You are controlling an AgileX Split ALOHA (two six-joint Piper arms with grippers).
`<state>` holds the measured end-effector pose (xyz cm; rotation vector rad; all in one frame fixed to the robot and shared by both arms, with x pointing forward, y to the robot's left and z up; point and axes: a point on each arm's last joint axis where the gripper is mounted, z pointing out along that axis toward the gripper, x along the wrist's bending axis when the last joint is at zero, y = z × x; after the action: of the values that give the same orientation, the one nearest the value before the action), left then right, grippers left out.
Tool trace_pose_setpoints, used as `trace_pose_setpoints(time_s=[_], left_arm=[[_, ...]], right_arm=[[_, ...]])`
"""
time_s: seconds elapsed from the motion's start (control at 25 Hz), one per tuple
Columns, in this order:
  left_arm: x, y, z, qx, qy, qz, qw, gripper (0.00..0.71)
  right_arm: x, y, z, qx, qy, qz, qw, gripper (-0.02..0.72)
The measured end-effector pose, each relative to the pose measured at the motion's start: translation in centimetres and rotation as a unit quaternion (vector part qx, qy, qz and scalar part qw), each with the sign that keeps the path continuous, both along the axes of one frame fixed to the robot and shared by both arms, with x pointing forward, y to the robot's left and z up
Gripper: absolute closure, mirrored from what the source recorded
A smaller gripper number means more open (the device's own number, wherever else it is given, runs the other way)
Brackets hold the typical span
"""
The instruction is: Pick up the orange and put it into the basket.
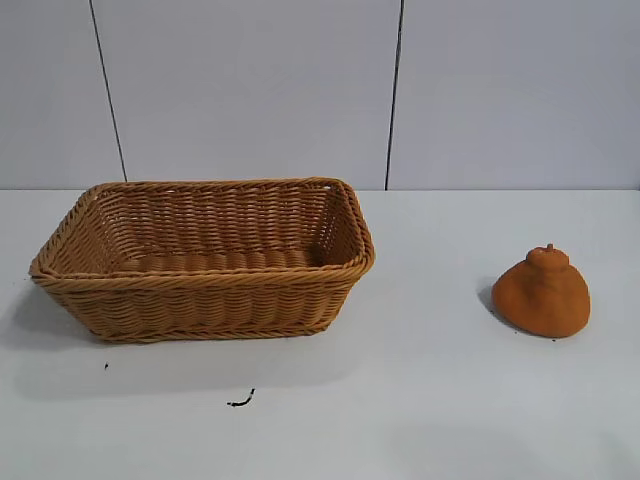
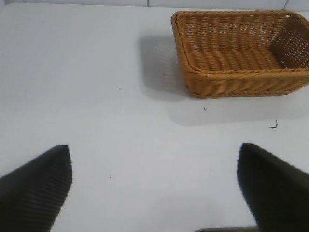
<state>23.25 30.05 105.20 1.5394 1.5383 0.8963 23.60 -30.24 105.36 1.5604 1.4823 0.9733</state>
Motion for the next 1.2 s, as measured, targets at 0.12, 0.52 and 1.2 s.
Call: trace_pose_setpoints(time_s=[0.12,0.52,1.2], left_arm=[[0.0,0.0,0.0,0.0,0.0,0.0,1.0,0.044],[0.0,0.0,0.0,0.0,0.0,0.0,1.0,0.044],[0.0,0.0,0.0,0.0,0.0,0.0,1.0,0.044]], right_arm=[[0.0,0.0,0.0,0.0,0.0,0.0,1.0,0.073],[0.3,-0.1,1.5,-0.006,0.005,-0.004,1.0,0.073],[24.3,0.7,5.9,0.0,0.301,0.006,0.954,0.073]])
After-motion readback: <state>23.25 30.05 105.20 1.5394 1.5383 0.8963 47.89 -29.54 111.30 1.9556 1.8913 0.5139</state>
